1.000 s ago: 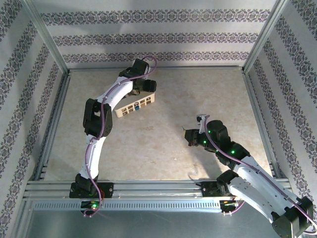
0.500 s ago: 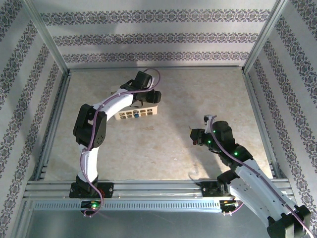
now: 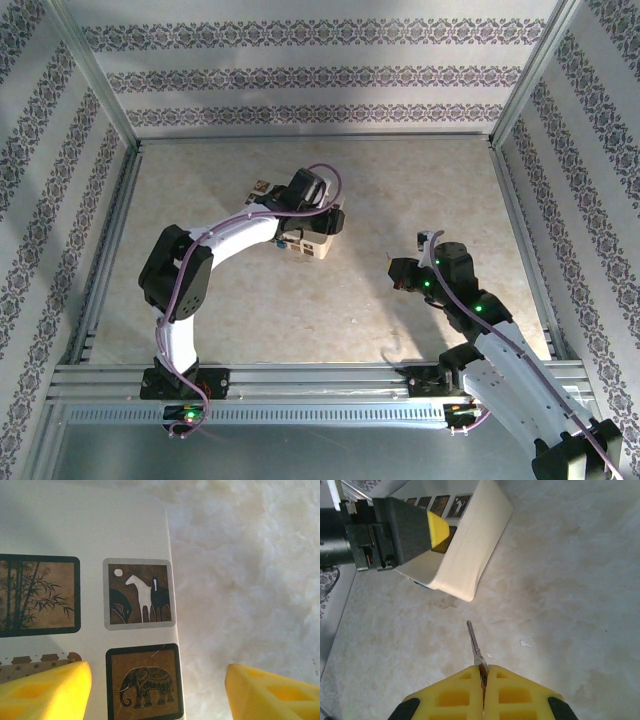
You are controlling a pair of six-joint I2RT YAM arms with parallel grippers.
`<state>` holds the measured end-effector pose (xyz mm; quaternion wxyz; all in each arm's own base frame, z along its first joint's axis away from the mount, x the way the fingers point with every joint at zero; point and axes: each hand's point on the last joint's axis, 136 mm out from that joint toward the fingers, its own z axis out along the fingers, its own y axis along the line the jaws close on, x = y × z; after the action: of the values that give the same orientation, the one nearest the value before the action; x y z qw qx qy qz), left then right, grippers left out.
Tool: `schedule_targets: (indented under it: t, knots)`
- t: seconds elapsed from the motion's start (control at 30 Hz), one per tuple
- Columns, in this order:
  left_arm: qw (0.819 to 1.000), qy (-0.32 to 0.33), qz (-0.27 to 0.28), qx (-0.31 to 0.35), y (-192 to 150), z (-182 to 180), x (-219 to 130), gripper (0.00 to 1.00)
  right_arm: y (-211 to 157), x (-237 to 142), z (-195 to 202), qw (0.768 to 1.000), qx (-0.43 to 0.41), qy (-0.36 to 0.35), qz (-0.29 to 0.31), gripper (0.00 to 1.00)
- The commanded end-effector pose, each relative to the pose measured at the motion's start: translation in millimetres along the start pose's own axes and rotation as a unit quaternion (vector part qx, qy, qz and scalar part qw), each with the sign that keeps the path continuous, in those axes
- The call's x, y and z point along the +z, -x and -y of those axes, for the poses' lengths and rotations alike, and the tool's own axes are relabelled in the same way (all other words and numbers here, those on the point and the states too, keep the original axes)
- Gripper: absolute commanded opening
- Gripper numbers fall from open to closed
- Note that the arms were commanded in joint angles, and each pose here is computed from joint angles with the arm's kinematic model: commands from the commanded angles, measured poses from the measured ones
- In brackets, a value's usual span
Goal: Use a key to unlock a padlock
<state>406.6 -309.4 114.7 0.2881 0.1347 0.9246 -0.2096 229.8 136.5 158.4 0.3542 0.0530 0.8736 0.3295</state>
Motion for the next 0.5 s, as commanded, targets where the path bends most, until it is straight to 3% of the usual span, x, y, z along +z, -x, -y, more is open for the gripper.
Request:
schedule_targets:
  t: [0.0,0.23,0.47]
  knots:
    - [0.999,-0.028,-0.033,-0.021,-28.6,18.8,7.1,0.71,-3.3,0.9,3.9,1.0,0.01,-0.002,-0.006,0.01]
    - [0.997,-0.064,-0.029,-0.026,-22.9,39.4,7.4,0.71,-2.9,0.4,2.3,1.0,0.012,-0.001,-0.009,0.01]
    - [0.995,-0.097,0.024,0.001,16.0,60.4,-41.9,0.75,-1.2,1.0,-1.1,1.0,0.011,0.005,-0.012,0.01]
